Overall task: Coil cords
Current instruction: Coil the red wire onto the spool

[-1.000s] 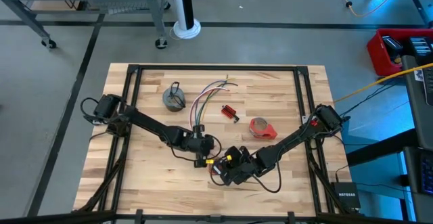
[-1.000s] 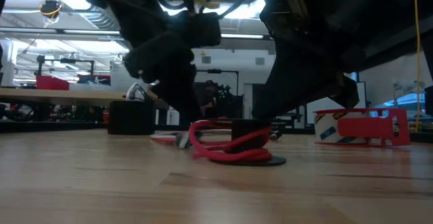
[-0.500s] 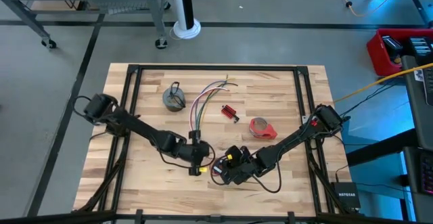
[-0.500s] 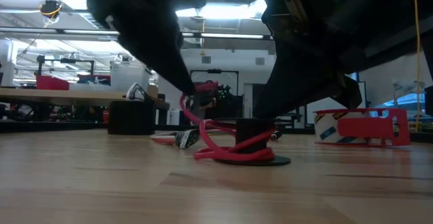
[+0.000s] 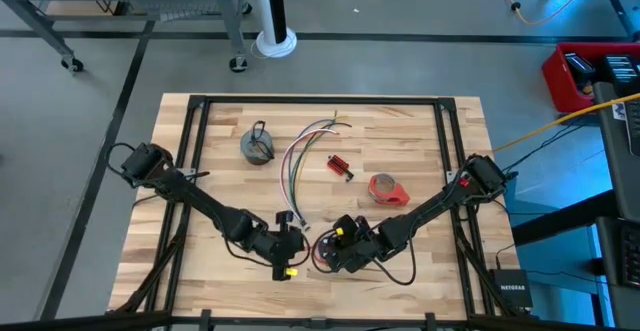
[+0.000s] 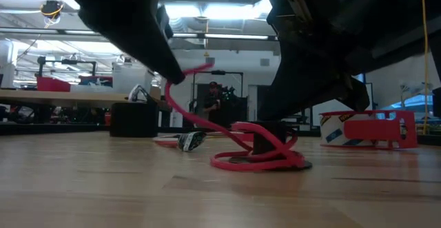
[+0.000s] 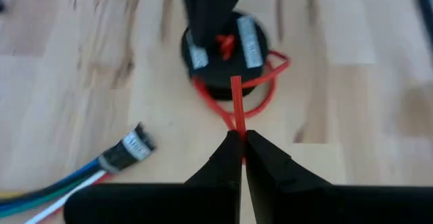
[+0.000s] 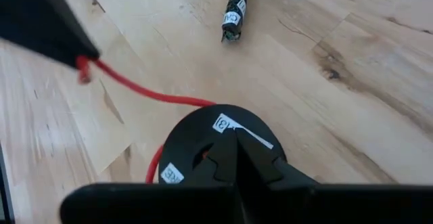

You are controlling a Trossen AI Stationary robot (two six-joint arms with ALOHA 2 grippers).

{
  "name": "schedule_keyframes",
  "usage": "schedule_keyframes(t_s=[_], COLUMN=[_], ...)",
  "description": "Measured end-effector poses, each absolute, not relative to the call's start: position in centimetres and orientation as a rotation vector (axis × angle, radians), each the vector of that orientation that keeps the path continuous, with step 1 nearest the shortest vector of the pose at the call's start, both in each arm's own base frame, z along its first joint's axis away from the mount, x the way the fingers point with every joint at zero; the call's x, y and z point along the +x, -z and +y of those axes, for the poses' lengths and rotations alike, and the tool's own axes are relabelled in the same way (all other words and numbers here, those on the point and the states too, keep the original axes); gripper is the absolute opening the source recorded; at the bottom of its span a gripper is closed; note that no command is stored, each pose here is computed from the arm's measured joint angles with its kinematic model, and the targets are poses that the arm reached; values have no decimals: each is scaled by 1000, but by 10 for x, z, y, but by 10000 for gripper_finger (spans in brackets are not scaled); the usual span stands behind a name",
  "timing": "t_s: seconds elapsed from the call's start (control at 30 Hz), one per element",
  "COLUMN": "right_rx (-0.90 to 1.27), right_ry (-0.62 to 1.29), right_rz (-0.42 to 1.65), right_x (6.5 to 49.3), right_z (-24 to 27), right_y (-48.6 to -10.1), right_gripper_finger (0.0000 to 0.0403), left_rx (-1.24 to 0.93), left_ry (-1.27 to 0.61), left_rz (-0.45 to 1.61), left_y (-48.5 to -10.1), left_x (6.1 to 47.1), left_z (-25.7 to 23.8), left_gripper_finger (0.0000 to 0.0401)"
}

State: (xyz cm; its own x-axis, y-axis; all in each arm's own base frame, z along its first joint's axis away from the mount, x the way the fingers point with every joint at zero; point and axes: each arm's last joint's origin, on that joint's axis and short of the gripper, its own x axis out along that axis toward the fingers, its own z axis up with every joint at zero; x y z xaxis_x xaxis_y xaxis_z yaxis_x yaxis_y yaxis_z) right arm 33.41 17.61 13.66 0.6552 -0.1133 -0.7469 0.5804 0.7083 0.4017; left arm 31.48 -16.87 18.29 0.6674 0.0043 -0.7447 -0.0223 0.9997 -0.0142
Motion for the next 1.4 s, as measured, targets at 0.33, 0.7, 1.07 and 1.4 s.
schedule_keyframes(t_s=[0.33, 0.7, 1.07, 1.4], right_rx=[686, 618, 614, 643], right_ry=[417, 408, 317, 316], right_rz=[744, 755, 817, 855], right_x=[335, 323, 309, 313], right_z=[177, 174, 193, 197], right_y=[-138, -162, -167, -151], right_gripper_finger=[3, 3, 3, 3], left_rx=[-18, -14, -21, -17], left_ry=[-6, -25, -23, -3], left_rz=[833, 858, 846, 808], left_y=[-174, -155, -156, -158], left_x=[319, 325, 326, 329], left_z=[-172, -173, -174, -175], left_gripper_finger=[1, 1, 1, 1])
